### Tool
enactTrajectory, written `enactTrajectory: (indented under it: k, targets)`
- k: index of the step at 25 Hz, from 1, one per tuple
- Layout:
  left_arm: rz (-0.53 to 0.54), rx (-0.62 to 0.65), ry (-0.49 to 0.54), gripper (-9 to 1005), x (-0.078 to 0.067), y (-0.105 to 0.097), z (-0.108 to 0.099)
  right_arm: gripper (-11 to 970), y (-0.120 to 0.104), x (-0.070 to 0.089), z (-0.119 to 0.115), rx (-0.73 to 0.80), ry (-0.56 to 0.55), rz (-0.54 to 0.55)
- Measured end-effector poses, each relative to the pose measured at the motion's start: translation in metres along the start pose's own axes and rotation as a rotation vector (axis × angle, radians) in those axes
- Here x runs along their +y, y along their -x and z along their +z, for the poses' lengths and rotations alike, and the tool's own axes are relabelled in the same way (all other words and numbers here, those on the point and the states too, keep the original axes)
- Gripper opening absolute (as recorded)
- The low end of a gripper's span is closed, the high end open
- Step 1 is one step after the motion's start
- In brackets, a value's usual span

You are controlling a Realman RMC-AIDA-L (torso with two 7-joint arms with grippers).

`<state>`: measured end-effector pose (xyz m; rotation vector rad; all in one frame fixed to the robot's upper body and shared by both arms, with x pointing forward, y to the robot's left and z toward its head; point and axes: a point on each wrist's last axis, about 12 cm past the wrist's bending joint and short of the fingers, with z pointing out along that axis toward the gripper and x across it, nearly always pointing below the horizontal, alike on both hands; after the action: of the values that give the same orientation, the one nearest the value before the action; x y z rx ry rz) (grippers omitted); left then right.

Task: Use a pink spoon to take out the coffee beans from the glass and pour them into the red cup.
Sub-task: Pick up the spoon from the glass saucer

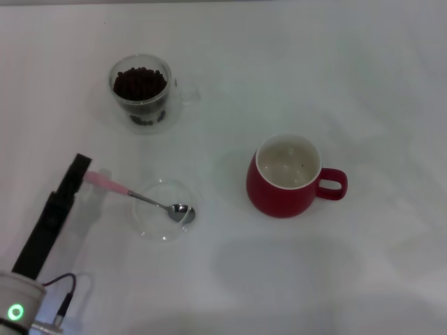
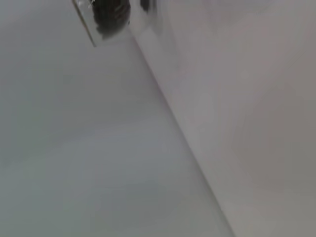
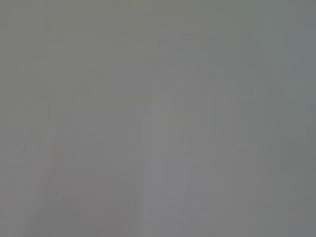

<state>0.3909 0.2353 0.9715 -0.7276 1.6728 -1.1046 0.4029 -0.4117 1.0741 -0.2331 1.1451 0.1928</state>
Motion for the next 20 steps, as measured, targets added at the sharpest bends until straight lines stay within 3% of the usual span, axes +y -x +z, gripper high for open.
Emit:
enactTrajectory:
  k: [9,20]
  targets:
    - [0.019,0.07,-0.019,699,-0.004,-0.003,0.014,754,-0.001,0.001,0.0,0.009,-0.002,0.001]
    - [0.051,0.095,-0.044,629,-0.007,-0.009,0.015,755,-0.002,0.001,0.001,0.006,-0.006,-0.001]
